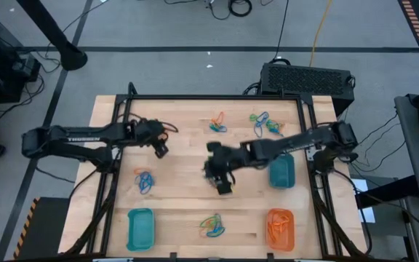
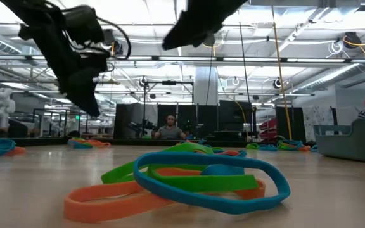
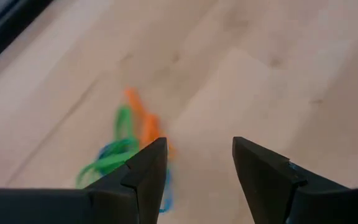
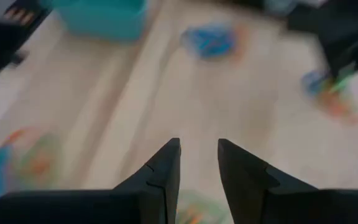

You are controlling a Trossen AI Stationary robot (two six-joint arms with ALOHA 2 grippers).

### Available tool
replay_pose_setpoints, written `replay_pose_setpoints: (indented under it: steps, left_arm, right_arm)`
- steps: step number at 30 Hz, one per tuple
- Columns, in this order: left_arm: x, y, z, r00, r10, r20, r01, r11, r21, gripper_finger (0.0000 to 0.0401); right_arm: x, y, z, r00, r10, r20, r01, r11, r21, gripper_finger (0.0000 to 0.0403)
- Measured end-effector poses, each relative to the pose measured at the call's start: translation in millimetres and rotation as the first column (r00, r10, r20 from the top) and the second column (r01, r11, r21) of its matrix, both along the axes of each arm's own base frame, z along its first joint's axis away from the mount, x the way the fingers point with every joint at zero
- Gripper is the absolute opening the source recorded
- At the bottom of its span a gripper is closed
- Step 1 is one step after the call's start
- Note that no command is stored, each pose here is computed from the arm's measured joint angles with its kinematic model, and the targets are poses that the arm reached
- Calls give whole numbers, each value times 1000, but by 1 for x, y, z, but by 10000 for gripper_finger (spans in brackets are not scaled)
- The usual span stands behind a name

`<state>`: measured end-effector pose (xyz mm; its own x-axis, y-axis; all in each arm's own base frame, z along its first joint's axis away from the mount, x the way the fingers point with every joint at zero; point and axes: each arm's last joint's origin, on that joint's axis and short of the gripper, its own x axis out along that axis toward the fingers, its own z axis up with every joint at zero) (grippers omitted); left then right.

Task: Sort rubber bands into baskets
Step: Put the orange rubber band into the orange bin

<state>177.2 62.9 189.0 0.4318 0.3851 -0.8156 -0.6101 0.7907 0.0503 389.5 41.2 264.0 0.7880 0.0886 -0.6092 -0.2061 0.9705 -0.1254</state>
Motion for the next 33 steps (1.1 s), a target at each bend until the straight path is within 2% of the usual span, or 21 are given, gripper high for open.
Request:
replay_pose_setpoints:
  steps: [4, 8, 17, 22, 26, 33]
  left_arm:
    - [-2, 17, -8, 999, 41, -32, -43, 998, -40, 191]
    - [-1, 29, -19, 995, 46, -91, -52, 996, -70, 191]
    - [6, 44, -42, 985, 29, -172, -42, 996, -76, 191]
    - [6, 46, -47, 982, 22, -189, -42, 994, -104, 191]
    - [10, 46, -44, 987, -43, -157, 22, 991, -131, 191]
    - [15, 49, -38, 991, -56, -122, 41, 992, -121, 191]
  right_arm:
    - [7, -39, -7, 981, -107, 159, 105, 994, 18, 100]
    - [2, -60, -24, 956, -186, 226, 174, 982, 70, 100]
    - [-15, -67, -63, 953, -202, 228, 191, 979, 67, 100]
    - [-17, -72, -65, 952, -208, 225, 200, 978, 58, 100]
    - [-17, -78, -65, 950, -215, 227, 211, 977, 42, 100]
    - [-19, -88, -65, 945, -239, 226, 236, 971, 40, 100]
